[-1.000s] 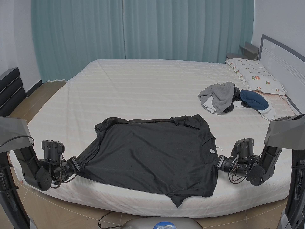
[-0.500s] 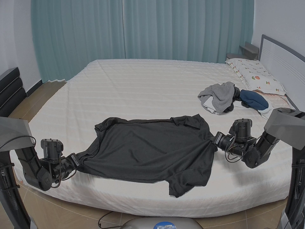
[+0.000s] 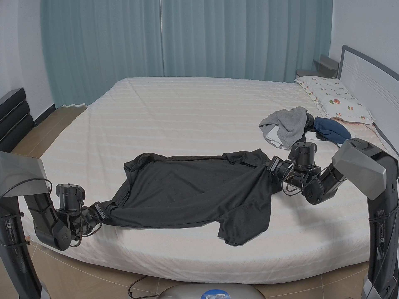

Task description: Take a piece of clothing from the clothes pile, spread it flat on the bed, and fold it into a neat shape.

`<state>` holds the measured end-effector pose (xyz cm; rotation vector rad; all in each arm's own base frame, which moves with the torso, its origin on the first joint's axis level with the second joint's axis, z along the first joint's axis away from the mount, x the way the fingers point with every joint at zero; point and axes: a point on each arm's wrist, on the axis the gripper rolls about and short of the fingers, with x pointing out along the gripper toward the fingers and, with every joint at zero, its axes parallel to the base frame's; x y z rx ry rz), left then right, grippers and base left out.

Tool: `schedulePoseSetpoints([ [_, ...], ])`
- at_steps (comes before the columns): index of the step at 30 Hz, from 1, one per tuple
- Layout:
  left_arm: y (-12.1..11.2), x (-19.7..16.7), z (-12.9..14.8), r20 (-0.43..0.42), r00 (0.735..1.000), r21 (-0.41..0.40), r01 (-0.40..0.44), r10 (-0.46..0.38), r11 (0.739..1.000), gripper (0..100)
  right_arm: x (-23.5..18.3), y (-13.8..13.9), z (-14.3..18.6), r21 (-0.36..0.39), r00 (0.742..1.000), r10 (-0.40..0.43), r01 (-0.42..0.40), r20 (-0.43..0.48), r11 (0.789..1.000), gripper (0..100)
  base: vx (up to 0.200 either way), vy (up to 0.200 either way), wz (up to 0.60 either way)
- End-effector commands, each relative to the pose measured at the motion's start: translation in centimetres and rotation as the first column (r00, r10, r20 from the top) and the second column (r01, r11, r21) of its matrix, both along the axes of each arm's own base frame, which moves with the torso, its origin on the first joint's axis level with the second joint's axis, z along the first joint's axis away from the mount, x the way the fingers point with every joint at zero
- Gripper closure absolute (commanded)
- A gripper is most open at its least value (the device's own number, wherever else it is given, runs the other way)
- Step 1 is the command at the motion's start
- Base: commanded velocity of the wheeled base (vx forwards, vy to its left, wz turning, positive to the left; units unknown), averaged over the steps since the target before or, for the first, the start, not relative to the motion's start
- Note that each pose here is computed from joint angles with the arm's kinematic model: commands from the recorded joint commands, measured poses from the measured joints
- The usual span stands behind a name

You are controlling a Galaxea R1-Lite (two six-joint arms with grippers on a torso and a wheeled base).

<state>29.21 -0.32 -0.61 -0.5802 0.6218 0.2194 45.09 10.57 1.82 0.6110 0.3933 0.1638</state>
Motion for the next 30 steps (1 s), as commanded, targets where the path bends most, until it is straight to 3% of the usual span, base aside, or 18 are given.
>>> schedulePoseSetpoints([
  [1,0.0,0.0,-0.9,-0.021,1.000,0.001,-0.001,0.001,1.000,100,1.6,1.1,-1.1,0.008,1.000,0.010,-0.011,0.024,1.000,100,0.000,0.000,0.00],
  [13,0.0,0.0,-1.3,-0.033,0.999,0.001,-0.001,0.001,1.000,100,4.5,2.7,-3.0,0.011,0.996,0.008,-0.009,0.093,1.000,100,0.000,0.000,0.00],
  [14,0.0,0.0,-1.3,-0.033,0.999,0.001,-0.001,0.001,1.000,100,4.5,2.7,-3.0,0.011,0.996,0.008,-0.009,0.093,1.000,0,0.000,0.000,0.00],
  [20,-0.1,0.1,-1.7,-0.025,1.000,0.001,0.002,-0.002,1.000,100,4.2,1.1,-3.8,-0.005,1.000,-0.011,0.011,0.020,1.000,0,0.000,0.000,0.00],
  [28,-0.1,0.0,-1.9,-0.028,1.000,0.002,0.002,-0.002,1.000,100,0.8,-2.5,0.2,0.023,0.999,0.006,-0.005,-0.052,1.000,0,0.000,0.000,0.00],
  [30,-0.1,0.0,-1.9,-0.028,1.000,0.001,0.004,-0.004,1.000,100,-1.8,-3.1,0.9,0.039,0.993,0.029,-0.025,-0.111,0.999,0,0.000,0.000,0.00],
])
